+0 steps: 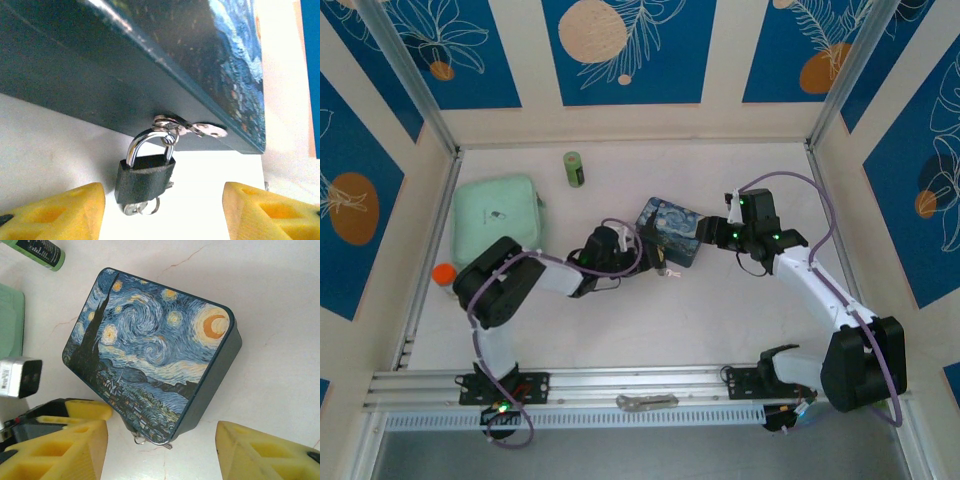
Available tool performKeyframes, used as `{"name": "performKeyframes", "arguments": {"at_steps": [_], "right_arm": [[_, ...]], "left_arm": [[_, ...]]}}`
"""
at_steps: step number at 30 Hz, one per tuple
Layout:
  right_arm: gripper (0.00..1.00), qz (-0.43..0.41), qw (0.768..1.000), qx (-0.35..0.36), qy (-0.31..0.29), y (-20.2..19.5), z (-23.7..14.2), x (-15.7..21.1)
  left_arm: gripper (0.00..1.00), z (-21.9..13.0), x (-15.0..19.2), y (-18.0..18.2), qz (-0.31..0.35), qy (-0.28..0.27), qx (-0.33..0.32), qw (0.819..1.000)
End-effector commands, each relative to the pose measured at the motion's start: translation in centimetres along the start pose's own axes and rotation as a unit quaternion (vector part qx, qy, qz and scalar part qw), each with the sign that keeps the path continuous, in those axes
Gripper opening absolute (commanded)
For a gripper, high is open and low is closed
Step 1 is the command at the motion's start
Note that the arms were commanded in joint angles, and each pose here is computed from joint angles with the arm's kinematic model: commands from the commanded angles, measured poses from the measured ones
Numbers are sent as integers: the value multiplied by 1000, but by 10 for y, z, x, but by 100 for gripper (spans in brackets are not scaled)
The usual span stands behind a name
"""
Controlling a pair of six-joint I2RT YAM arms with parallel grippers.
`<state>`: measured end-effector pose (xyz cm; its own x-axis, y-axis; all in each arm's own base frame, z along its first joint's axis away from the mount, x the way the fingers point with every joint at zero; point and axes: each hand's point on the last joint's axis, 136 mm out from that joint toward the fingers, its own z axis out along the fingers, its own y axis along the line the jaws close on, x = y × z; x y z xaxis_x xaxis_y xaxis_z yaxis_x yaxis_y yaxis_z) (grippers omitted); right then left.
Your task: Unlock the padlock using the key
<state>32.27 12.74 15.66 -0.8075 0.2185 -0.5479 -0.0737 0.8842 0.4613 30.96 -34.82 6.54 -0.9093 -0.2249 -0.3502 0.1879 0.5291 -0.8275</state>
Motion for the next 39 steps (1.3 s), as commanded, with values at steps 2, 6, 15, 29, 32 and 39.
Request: {"name": "performKeyframes", "arguments": {"at_steps": [2,6,15,29,32,39], "right_arm": [[59,-1,1000,-6,-12,6,-3,-8],[59,-3,1000,-7,-7,8,0,-7],[59,-12,1000,-12,1,10,0,-1],[58,-16,1000,-8,-13,13,-10,0],[58,-19,1000,-10,-11,15,-10,1],[58,-20,1000,-6,-11,14,-11,3]], "left_arm": [[62,-13,-14,-7,20,-28,-5,999],[55,-6,-15,-13,47,-12,-7,999],[57,13,-3,-9,68,13,-33,997],[51,24,15,24,70,34,-111,991],[49,28,21,28,65,37,-105,992],[44,45,30,15,64,53,-74,994]]}}
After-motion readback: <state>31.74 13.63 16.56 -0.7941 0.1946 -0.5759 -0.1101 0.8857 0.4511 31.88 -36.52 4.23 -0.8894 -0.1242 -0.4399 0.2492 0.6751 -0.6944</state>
